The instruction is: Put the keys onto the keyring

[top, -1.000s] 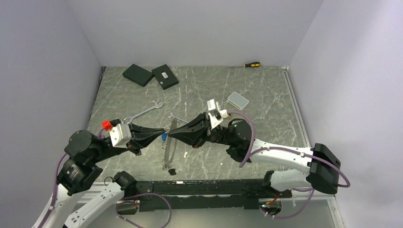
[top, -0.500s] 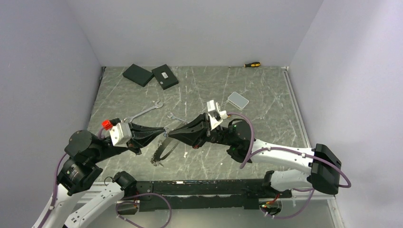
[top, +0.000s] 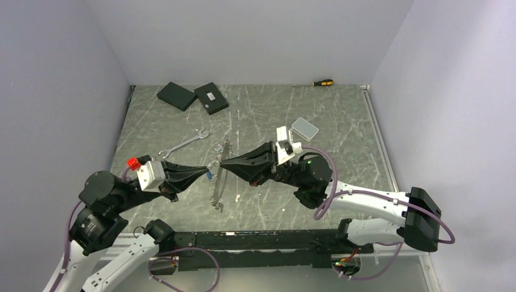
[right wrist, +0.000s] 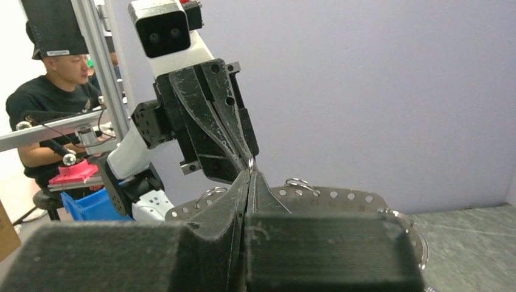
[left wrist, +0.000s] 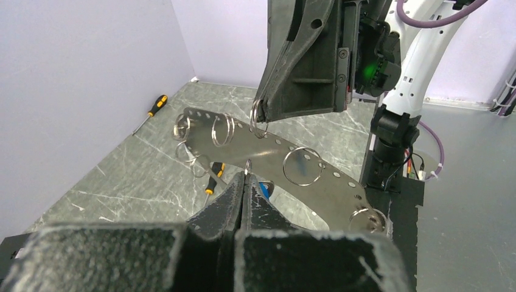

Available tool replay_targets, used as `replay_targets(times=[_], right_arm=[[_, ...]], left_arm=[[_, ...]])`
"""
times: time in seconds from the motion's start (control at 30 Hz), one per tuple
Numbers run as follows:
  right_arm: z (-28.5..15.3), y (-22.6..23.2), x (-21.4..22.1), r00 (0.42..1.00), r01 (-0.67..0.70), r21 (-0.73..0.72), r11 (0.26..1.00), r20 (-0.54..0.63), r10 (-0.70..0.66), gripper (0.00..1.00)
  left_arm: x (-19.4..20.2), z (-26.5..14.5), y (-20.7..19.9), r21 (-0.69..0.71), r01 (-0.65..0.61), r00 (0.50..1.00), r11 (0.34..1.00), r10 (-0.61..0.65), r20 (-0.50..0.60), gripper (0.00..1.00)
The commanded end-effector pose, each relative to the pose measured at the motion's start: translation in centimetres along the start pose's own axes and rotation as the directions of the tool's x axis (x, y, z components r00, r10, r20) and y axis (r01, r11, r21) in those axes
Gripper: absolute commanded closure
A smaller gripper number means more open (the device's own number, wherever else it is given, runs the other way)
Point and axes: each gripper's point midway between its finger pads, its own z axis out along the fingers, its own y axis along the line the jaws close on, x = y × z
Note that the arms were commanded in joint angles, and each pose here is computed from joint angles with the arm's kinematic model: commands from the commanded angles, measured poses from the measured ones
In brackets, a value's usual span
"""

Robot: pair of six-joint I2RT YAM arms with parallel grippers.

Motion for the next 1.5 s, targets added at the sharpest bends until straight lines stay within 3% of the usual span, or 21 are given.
replay_targets(times=[0.0, 0.13, 0.37, 0.97, 1.47], right_arm=[[0.8, -0.1, -2.7, 0.998, 0.035, 0.032, 0.999, 0.058, -0.037, 1.00], [1.0, -1.2, -1.8, 1.000, 0.021, 0.102, 0.995, -0.012, -0.020, 1.00], [1.0, -2.1, -1.5, 1.000, 0.020, 0.170, 0.985, -0.025, -0.016, 1.00], [1.1, -1.8, -1.0, 0.998, 0.002, 0.180, 0.984, -0.060, 0.009, 1.00], [1.0, -1.5, -0.6, 0.996, -0.011, 0.170, 0.985, -0.081, 0.025, 1.00]], left_arm=[[-0.2, 0.4, 0.0, 0.012, 0.019, 1.000, 1.000, -0.019, -0.007, 1.00], [0.2, 0.5, 0.4, 0.012, -0.022, 0.998, 1.000, 0.023, -0.059, 1.00], [1.0, 1.2, 1.0, 0.030, -0.053, 0.990, 0.998, 0.056, -0.127, 1.00], [0.8, 0.8, 3.2, -0.098, -0.097, 0.990, 0.990, 0.086, -0.116, 1.00], [0.7, 0.6, 3.6, -0.126, -0.106, 0.989, 0.986, 0.092, -0.116, 1.00]])
